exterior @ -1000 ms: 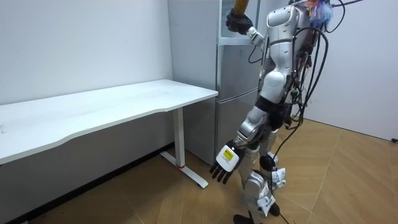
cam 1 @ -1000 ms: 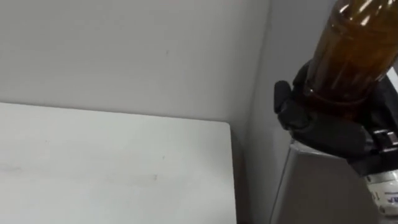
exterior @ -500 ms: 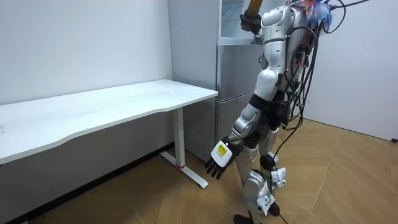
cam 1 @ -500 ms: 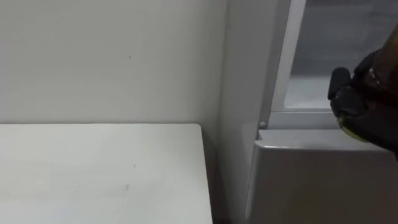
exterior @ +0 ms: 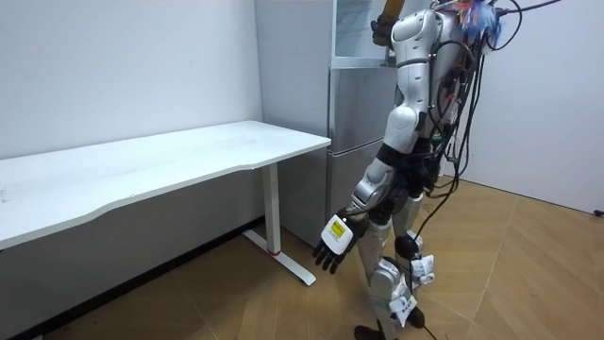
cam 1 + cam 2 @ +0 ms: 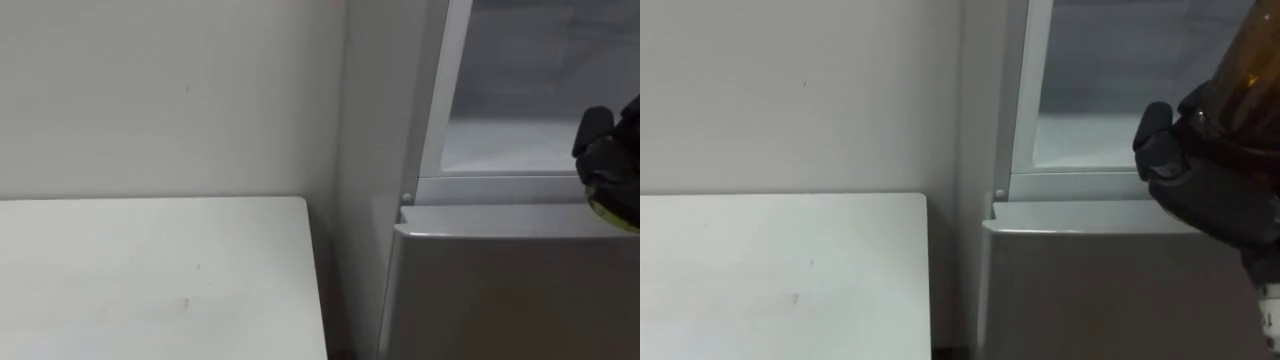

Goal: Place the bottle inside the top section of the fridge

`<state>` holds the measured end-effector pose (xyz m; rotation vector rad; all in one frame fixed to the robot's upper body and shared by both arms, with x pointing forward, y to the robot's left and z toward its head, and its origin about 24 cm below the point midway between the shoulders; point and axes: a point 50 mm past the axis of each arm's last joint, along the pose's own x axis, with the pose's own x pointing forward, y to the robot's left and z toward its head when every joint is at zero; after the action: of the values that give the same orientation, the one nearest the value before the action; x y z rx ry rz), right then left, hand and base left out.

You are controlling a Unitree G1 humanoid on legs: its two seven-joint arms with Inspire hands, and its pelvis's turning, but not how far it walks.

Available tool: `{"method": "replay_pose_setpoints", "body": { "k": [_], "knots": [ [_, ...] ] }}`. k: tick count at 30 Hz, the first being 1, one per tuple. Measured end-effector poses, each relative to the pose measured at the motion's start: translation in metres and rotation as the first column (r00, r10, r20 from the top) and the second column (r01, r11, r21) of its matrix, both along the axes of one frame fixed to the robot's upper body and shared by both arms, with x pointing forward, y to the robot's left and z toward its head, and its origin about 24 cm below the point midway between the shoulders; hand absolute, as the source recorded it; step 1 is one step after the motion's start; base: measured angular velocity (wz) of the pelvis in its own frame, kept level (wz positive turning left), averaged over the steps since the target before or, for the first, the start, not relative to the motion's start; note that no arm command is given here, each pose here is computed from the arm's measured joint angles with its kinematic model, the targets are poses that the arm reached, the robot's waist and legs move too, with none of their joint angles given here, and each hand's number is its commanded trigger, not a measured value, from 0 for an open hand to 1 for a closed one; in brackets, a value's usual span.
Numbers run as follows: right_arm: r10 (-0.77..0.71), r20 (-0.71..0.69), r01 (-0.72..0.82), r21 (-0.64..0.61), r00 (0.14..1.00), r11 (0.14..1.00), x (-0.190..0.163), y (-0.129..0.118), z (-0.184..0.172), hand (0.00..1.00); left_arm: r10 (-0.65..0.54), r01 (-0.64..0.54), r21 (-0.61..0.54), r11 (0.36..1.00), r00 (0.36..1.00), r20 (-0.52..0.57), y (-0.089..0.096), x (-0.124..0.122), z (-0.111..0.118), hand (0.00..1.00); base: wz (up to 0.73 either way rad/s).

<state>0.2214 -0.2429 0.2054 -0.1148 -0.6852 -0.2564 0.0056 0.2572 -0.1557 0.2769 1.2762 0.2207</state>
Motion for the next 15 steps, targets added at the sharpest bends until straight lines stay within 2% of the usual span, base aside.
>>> {"method": "replay_pose_setpoints", "body": {
  "k": [10, 15],
  "knots": [
    [0.033, 0.001, -0.033, 0.080, 0.999, 0.996, 0.001, -0.002, -0.001, 1.00, 0.002, -0.002, 0.004, 1.000, 1.000, 0.009, 0.002, 0.002, 0.001, 0.00, 0.00],
    [-0.019, -0.073, 0.030, 0.150, 0.997, 0.988, 0.019, -0.018, -0.014, 1.00, 0.013, -0.013, 0.010, 1.000, 1.000, 0.016, 0.008, 0.004, 0.003, 0.00, 0.00]
  ]
}}
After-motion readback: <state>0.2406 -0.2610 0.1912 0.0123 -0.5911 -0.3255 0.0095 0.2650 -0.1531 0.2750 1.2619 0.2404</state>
